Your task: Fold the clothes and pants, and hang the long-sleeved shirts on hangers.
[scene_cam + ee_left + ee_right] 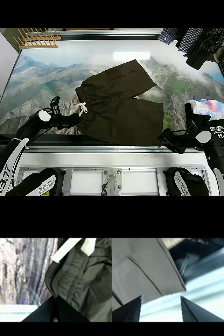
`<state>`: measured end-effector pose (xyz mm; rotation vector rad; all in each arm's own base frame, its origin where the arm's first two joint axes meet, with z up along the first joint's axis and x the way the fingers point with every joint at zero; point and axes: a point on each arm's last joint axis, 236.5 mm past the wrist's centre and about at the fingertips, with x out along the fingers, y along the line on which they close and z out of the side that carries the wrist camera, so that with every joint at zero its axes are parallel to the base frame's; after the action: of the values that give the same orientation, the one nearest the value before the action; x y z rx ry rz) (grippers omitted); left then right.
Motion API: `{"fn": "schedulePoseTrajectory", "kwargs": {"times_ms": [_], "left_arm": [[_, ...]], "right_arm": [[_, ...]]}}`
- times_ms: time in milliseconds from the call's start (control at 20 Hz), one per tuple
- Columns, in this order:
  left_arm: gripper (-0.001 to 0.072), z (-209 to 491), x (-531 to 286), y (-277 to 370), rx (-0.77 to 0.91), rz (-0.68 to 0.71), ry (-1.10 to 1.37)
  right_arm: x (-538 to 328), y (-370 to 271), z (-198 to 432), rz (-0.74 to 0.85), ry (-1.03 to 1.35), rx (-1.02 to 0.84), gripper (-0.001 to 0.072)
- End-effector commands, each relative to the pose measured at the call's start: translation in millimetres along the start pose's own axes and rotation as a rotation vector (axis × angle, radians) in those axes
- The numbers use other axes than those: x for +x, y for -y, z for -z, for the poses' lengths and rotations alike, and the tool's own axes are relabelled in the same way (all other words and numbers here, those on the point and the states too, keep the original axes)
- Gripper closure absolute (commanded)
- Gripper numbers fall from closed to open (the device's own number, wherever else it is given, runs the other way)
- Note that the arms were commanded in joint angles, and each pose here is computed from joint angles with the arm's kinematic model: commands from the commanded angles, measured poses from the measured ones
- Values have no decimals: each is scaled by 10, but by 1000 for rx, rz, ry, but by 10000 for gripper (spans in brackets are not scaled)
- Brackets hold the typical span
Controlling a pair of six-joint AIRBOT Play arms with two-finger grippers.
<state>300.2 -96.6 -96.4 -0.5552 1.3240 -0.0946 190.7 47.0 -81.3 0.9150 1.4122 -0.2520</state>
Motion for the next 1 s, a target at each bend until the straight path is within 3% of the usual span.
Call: {"fn": "schedulePoseTrajectory", "kwargs": {"times_ms": [0, 950], "left_arm": [[700, -1, -2, -2, -2, 0, 0], [699, -4, -2, -2, -2, 0, 2]], "right_arm": [[72, 134, 187, 49, -34, 77, 201], [440, -13, 14, 57, 35, 119, 203]]}}
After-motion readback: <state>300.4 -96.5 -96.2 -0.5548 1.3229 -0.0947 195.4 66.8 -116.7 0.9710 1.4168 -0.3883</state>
